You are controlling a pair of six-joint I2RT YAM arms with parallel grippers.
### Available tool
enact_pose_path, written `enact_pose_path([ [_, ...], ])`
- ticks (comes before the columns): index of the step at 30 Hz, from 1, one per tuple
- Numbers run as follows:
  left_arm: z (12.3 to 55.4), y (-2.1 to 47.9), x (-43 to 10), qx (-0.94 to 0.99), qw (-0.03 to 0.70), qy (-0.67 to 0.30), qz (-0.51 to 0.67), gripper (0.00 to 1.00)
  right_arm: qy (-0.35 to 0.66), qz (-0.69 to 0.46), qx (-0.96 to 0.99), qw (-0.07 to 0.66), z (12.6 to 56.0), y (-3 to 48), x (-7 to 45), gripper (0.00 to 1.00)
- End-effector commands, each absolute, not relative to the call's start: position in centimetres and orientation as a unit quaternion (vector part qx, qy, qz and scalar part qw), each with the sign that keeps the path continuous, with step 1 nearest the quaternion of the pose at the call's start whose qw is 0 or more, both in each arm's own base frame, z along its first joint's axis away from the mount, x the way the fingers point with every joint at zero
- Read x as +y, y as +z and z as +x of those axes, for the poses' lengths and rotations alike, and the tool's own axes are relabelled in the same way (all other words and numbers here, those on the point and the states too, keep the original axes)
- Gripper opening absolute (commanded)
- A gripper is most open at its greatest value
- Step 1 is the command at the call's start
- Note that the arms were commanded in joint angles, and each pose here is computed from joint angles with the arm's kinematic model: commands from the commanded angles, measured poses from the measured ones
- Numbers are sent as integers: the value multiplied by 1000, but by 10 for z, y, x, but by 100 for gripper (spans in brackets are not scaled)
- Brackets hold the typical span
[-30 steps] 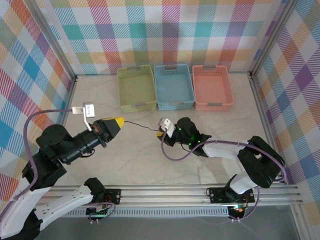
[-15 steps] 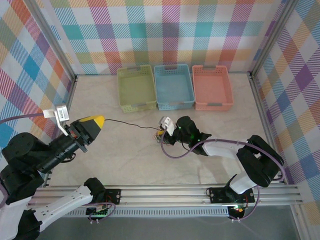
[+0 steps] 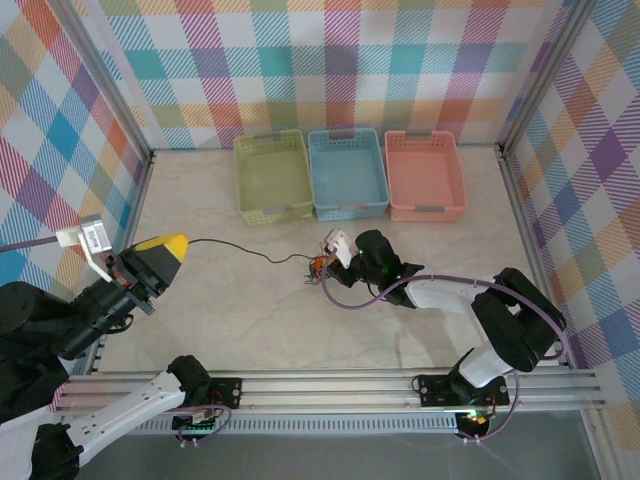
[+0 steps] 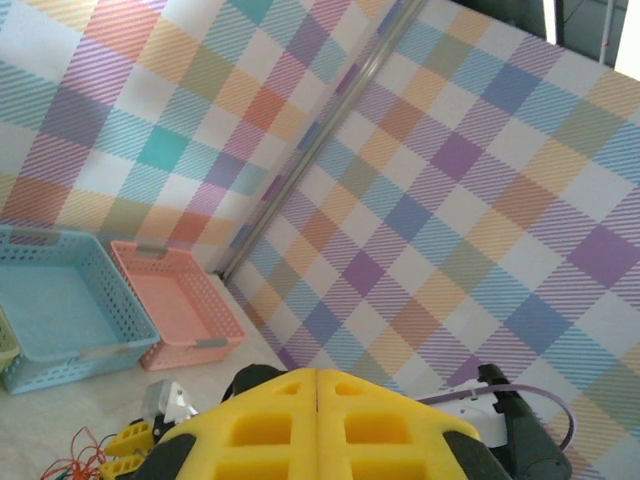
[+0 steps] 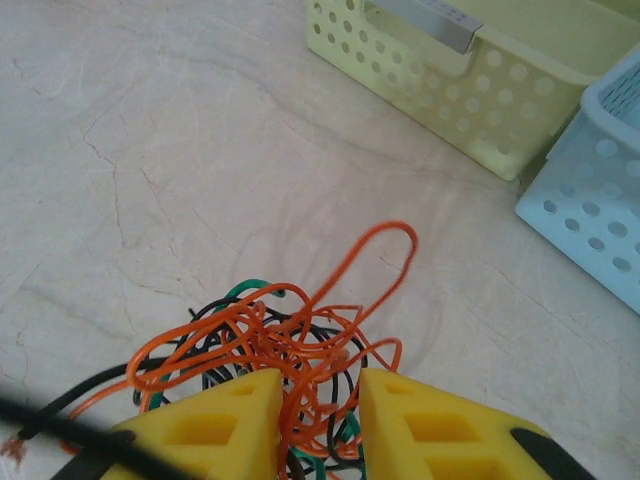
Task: Untangle the cables
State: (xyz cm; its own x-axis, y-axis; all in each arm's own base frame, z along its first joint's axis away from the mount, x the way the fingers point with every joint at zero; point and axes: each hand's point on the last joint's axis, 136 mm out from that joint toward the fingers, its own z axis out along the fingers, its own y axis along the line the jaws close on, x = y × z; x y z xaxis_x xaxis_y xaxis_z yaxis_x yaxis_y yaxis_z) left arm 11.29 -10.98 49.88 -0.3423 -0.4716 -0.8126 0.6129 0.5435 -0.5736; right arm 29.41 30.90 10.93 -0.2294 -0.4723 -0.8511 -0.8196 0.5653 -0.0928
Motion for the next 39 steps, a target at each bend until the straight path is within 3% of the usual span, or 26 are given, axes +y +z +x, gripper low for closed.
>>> enact_pose_path([
  [1,126,484,-128,685,552,-472,59,0,220,-427,744,465,288,124,313,31],
  [10,153,422,-166,744,484,-458,56,0,299,-455,657,521,253,161,319,51],
  [19,164,386,-191,767,435,-469,51,0,347,-490,614,513,230,168,331,51],
  [28,151,436,-206,733,421,-528,81,0,328,-482,631,511,239,164,333,45],
  [39,132,499,-239,678,348,-639,105,0,315,-466,643,520,246,164,329,42],
])
